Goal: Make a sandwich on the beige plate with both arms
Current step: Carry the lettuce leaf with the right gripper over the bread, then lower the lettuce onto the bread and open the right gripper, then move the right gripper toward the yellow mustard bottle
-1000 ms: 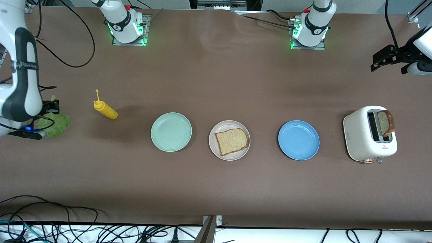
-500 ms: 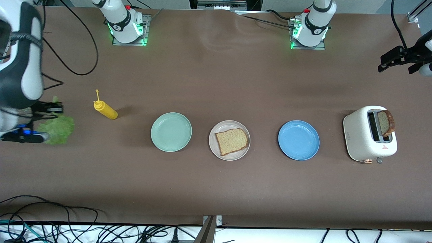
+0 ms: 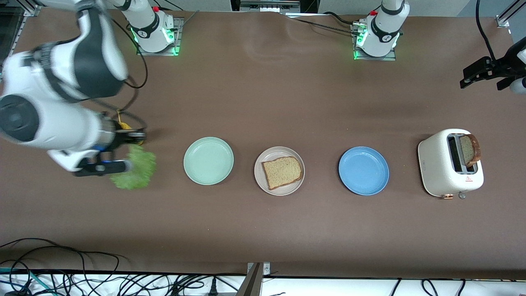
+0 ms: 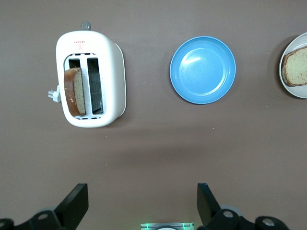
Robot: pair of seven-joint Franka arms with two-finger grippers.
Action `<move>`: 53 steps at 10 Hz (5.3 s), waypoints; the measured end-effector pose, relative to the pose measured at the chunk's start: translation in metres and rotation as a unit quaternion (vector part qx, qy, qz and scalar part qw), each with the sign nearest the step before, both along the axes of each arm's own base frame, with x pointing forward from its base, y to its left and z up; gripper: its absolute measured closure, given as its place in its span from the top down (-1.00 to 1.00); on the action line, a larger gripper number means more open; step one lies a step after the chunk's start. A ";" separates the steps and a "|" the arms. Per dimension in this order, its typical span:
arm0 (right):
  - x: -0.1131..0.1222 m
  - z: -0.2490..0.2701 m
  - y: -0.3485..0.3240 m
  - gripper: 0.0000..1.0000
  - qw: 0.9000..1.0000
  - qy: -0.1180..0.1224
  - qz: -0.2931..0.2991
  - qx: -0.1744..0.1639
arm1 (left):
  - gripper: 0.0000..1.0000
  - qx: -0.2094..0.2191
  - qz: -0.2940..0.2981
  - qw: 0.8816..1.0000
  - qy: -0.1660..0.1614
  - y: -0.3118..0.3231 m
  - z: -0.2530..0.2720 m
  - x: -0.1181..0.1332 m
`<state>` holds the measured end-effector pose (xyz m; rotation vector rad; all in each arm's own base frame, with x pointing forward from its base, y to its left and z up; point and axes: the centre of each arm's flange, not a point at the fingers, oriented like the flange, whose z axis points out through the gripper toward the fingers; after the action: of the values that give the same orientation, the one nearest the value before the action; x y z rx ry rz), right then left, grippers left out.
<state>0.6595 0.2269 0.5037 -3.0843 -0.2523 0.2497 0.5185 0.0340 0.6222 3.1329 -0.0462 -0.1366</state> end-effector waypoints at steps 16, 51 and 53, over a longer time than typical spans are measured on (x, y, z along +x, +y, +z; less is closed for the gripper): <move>-0.048 -0.277 0.280 -0.92 0.886 -0.194 0.420 -0.002 | 1.00 0.000 0.001 1.000 0.002 0.001 -0.001 0.001; -0.005 0.054 -0.174 1.00 0.993 -0.006 0.056 -0.103 | 1.00 0.000 0.010 1.000 0.002 0.010 -0.001 0.001; -0.004 0.047 -0.192 1.00 0.995 0.004 0.040 -0.093 | 1.00 0.000 0.010 1.000 0.002 0.011 -0.001 0.001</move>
<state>0.6550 0.0348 0.5505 -3.2605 -0.3733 0.3056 0.5197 0.0447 0.6209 3.1316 -0.0141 -0.1442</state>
